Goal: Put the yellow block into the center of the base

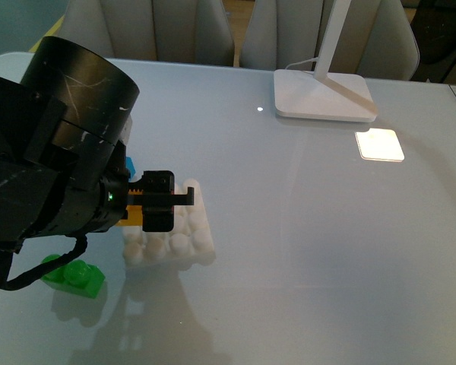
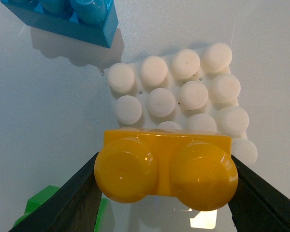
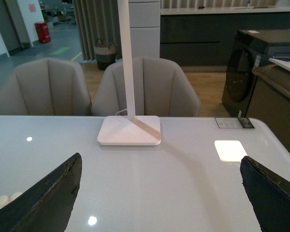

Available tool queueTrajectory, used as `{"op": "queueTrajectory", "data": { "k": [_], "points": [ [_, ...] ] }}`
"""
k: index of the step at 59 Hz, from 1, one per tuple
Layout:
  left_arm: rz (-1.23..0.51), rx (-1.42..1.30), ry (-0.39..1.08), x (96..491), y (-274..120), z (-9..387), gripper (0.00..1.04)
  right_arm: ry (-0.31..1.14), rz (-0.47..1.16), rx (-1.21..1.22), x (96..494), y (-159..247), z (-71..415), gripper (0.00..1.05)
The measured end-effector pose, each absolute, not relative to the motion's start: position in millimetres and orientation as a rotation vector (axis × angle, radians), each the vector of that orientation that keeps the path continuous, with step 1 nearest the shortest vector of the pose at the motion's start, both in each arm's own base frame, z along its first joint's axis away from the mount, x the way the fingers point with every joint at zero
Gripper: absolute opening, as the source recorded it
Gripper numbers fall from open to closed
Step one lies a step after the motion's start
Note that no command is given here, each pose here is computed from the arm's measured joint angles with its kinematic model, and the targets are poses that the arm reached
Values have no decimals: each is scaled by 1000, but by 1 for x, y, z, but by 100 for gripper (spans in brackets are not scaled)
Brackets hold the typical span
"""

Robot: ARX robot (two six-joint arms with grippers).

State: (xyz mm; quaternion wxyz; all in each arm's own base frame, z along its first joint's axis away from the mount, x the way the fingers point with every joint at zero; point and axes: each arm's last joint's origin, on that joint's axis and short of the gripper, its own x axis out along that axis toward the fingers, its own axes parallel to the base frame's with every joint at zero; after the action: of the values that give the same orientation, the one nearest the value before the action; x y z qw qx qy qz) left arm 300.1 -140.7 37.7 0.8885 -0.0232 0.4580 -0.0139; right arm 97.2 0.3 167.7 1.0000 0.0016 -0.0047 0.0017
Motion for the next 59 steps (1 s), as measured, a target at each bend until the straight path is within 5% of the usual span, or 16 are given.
{"op": "queueTrajectory", "data": {
  "k": [59],
  "points": [
    [51,-13,972,309,-181,13,63,-9,3,3,97,0,168,96]
  ]
}}
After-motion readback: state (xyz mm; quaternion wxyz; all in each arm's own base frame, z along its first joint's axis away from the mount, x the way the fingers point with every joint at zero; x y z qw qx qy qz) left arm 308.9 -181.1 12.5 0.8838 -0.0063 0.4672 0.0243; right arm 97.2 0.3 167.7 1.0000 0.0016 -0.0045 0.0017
